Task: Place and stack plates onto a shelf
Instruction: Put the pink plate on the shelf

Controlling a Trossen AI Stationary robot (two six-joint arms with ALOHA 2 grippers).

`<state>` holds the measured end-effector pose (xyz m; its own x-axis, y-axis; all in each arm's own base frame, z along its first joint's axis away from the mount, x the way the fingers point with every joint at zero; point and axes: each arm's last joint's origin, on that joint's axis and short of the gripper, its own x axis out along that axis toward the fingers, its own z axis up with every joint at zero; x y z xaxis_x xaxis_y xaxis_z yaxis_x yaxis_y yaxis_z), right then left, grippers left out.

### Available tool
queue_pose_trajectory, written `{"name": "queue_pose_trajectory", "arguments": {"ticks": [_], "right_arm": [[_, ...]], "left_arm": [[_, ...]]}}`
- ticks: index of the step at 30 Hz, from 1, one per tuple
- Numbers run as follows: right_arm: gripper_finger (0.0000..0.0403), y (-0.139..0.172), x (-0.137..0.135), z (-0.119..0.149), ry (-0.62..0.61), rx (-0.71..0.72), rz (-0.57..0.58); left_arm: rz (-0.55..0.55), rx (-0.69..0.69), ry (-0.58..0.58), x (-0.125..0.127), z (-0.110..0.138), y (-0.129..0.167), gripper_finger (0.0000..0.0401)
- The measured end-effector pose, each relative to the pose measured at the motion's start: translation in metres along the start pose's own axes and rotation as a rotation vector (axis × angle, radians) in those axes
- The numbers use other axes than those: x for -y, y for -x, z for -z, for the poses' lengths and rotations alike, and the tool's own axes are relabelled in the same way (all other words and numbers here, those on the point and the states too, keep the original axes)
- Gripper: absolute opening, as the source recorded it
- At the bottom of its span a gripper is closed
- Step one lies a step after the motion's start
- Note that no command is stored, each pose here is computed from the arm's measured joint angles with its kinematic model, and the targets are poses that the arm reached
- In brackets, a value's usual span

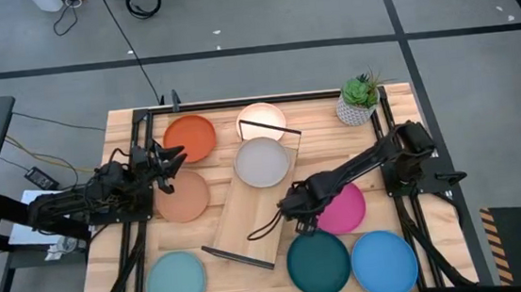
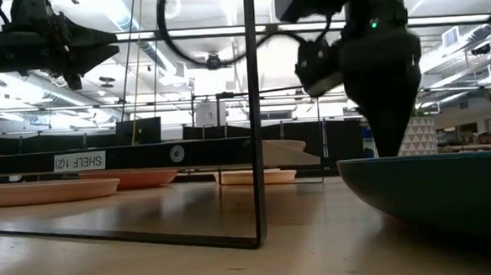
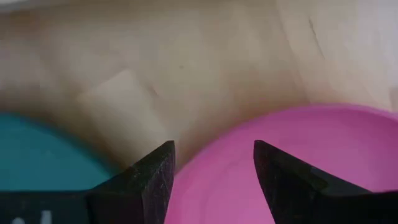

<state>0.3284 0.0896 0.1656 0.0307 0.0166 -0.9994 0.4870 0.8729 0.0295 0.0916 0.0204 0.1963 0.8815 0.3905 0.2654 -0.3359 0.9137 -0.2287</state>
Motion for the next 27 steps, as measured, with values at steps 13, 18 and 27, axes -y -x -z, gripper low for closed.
{"name": "queue_pose_trajectory", "arguments": {"ticks": [13, 18, 27], "right_arm": [[0.0124, -0.011, 0.008, 0.003, -0.01, -0.068, 0.123], [0.0018, -0.008, 0.015, 0.007, 0.031, -0.154, 0.142], [0.0012, 0.05, -0.003, 0.018, 0.183, -0.177, 0.291]], "left_arm": [[0.003, 0.021, -0.034, 0.0, -0.002, 0.0, 0.0142], [0.003, 0.021, -0.034, 0.0, -0.002, 0.0, 0.0142], [0.003, 0.017, -0.031, 0.0, -0.002, 0.0, 0.0142]]}}
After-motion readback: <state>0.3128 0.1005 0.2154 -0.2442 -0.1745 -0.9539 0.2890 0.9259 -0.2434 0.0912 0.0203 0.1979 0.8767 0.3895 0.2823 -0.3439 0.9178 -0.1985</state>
